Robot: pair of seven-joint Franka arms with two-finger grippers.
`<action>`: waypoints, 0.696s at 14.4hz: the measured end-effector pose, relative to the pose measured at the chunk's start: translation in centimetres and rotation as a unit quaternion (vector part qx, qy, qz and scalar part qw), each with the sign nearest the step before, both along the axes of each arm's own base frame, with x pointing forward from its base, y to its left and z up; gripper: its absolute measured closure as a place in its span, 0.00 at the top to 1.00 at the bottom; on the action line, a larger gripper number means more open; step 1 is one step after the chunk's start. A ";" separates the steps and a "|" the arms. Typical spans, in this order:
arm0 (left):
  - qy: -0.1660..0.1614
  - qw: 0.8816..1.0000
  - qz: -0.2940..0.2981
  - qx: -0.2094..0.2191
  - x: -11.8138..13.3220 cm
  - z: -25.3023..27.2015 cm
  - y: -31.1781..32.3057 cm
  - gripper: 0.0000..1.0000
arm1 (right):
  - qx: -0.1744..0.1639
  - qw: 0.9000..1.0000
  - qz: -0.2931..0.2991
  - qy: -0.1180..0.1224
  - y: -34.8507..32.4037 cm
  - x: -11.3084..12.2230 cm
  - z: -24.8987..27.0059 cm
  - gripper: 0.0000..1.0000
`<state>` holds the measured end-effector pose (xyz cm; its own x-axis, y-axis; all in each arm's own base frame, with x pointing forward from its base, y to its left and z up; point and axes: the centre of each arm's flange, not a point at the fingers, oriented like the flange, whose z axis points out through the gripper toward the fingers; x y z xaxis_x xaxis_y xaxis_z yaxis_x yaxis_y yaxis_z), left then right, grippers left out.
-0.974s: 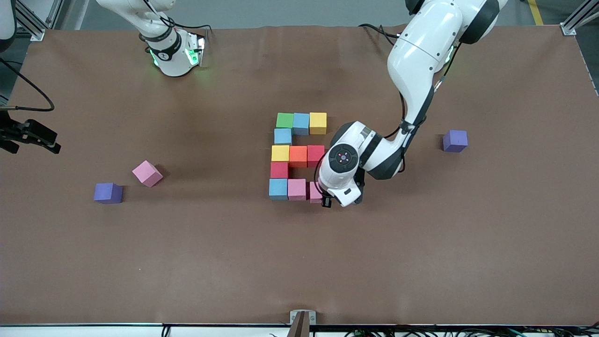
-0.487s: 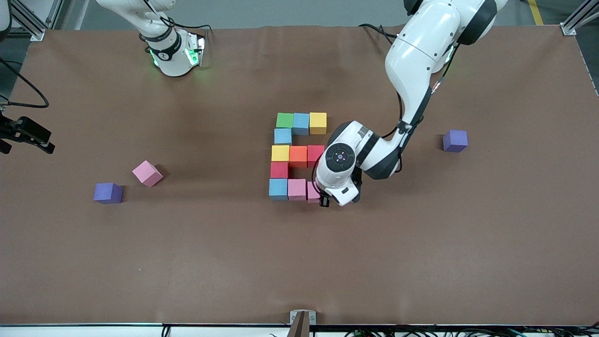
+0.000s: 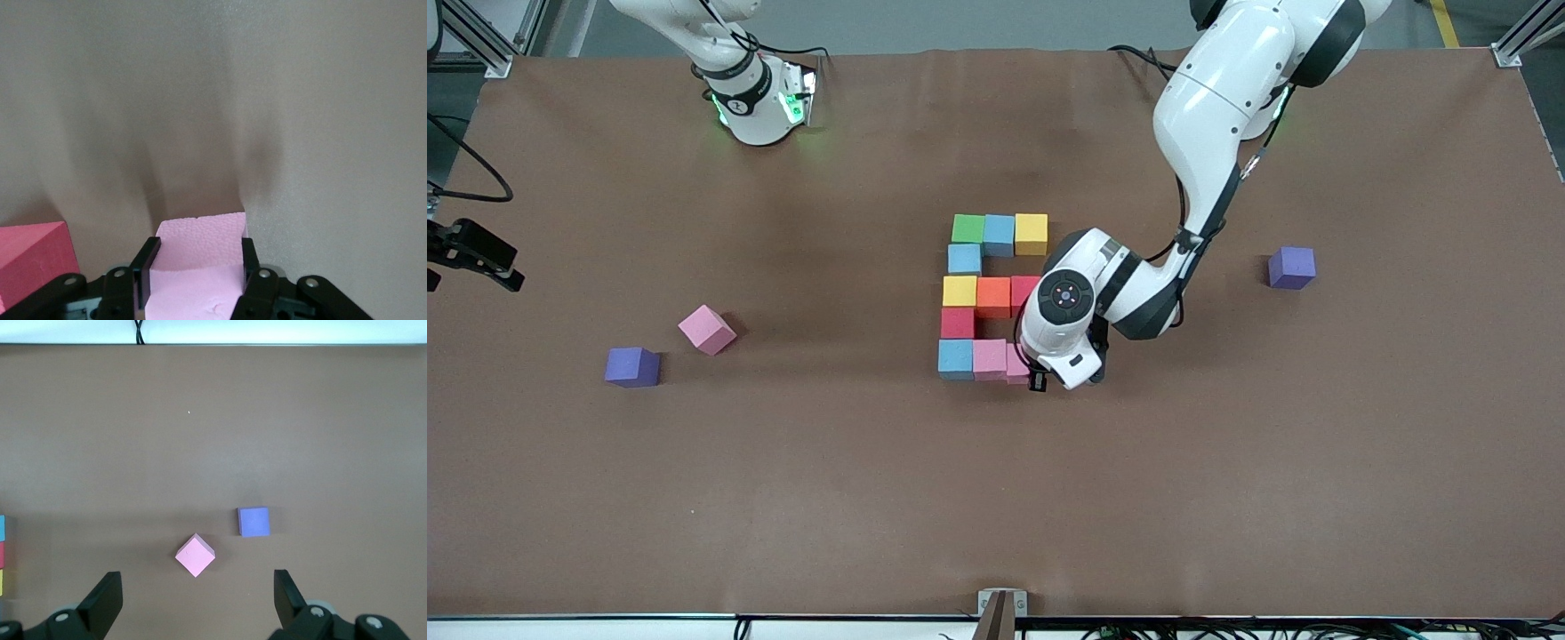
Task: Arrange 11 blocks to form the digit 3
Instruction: 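Lower the pink block beside the first pink and open the left gripper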
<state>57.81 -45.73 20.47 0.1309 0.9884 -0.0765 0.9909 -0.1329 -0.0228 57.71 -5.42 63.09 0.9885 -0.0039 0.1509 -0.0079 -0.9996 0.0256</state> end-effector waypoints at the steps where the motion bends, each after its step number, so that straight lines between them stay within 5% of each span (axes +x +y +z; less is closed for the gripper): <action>1: 0.000 1.000 0.000 0.000 0.0 0.0 0.0 0.52 | 0.000 1.000 -0.001 -0.002 -0.1 0.0 0.2 1.00; 7: 0.000 1.000 0.000 0.000 0.0 0.0 0.0 0.53 | 0.003 1.000 -0.014 0.011 -0.4 -0.3 0.0 1.00; 10: -0.002 1.000 -0.001 -0.002 0.1 0.2 -0.2 0.79 | 0.003 1.000 -0.017 0.013 -0.5 -0.3 0.0 1.00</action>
